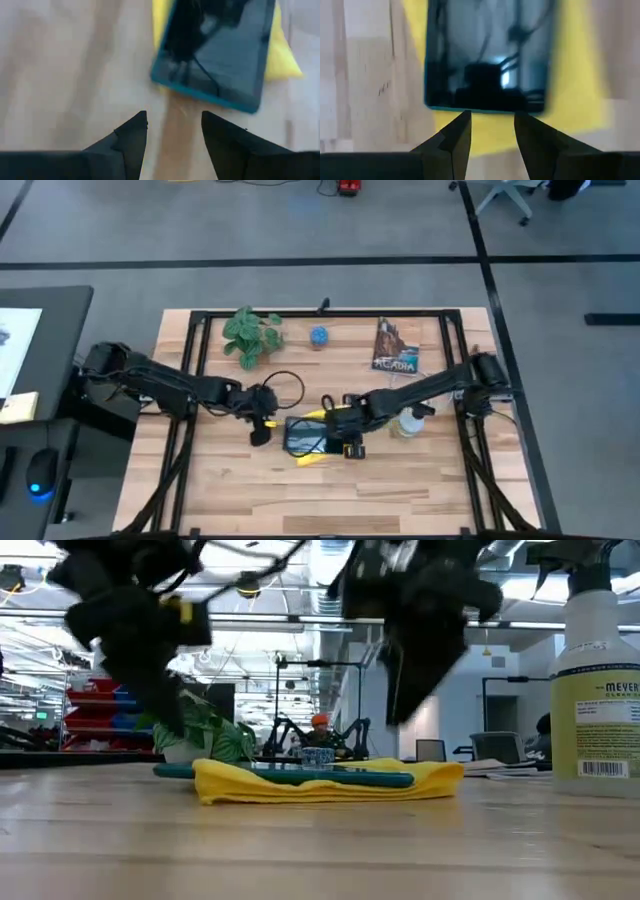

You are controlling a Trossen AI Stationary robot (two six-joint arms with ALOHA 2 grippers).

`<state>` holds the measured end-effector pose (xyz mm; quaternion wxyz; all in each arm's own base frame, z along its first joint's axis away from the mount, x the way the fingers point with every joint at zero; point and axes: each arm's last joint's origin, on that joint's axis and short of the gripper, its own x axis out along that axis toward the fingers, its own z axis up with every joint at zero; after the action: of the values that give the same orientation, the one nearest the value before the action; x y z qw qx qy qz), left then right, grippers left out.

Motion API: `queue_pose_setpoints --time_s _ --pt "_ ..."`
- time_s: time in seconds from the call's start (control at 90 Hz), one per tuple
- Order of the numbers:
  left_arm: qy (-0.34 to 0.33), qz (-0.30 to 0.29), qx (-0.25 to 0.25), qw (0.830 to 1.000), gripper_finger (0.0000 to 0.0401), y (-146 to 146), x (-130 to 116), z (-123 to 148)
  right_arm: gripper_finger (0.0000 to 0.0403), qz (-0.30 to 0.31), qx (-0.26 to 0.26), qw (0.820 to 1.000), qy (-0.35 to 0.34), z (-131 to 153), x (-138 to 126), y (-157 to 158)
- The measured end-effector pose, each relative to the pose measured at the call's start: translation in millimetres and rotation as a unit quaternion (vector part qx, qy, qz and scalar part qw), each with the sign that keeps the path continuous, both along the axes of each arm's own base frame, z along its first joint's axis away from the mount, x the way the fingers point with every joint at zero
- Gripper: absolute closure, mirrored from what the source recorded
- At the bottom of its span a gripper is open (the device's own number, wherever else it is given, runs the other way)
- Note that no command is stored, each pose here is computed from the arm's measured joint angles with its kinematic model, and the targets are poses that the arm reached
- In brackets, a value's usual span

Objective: Apply microfiber cloth
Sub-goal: Wipe the back of the blue tablet using the yellow microfiber cloth

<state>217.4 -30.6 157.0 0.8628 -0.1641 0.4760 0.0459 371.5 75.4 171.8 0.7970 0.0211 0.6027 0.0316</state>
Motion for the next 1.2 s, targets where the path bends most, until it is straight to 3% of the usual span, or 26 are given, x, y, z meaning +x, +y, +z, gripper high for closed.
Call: queue_pose_setpoints --time_s 0.2,0.5,0.633,0.833,1.0,1.2 --pt "-0.042 0.025 -0.075 0.996 0.0235 -3 -3 -26 0.0266 -0.015 0.008 0.997 0.075 -28 1 -14" --pt "-0.074 0.044 -0.092 0.992 0.0235 0 16 -48 0.0266 -0.069 0.028 0.997 0.024 -28 12 -22" --pt "-0.075 0.059 -0.073 0.993 0.0235 15 16 -46 0.0266 -0.115 0.033 0.992 0.025 -28 13 -26" --pt "-0.103 0.12 0.025 0.987 0.0235 52 8 -28 0.0266 -0.212 0.014 0.977 -0.028 -26 22 -31" --pt "-0.104 0.149 0.055 0.982 0.0235 76 -6 -12 0.0266 -0.212 0.008 0.975 -0.061 -22 28 -38" --pt "-0.123 0.141 0.052 0.981 0.0235 71 -19 7 0.0266 -0.184 -0.003 0.982 -0.05 -2 17 -38"
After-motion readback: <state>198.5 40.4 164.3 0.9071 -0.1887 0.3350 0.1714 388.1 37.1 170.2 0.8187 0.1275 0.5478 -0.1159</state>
